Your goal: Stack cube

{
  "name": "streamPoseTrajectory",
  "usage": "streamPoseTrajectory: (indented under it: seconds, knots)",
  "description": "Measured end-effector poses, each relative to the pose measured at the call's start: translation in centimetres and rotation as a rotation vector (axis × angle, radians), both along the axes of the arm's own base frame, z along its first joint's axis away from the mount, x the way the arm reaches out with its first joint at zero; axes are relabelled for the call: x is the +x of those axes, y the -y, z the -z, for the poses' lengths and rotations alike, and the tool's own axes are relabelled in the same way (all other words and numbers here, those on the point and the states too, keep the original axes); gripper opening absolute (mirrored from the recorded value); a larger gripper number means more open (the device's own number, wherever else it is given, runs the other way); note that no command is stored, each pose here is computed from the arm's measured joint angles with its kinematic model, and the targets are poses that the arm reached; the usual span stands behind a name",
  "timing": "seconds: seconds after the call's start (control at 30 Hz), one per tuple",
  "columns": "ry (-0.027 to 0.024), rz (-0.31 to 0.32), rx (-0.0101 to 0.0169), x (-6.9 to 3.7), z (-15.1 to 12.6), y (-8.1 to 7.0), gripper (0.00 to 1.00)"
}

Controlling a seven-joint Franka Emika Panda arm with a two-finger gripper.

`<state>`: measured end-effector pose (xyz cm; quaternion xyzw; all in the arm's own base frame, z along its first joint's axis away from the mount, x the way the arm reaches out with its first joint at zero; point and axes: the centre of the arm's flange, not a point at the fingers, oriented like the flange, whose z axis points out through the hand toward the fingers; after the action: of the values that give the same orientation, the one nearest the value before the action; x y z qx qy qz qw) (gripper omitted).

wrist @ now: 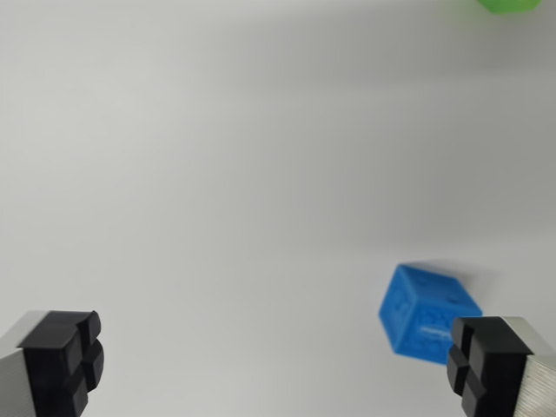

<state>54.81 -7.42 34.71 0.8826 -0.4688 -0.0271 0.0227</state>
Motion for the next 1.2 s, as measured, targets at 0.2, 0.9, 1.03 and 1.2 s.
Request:
streamPoseTrajectory:
  seconds: [0.2,0.9,1.03,1.2]
  knots:
    - [0.0038,0.014,-0.0001,-1.0,1.1,0.6,1.0]
    - [0.02,0.076,0.0005,-5.4,5.3,3.2,1.0]
    - [0.0236,0.09,0.0007,-6.3,6.2,3.7,1.0]
    - [0.028,0.109,0.0017,-7.5,7.4,4.4,1.0]
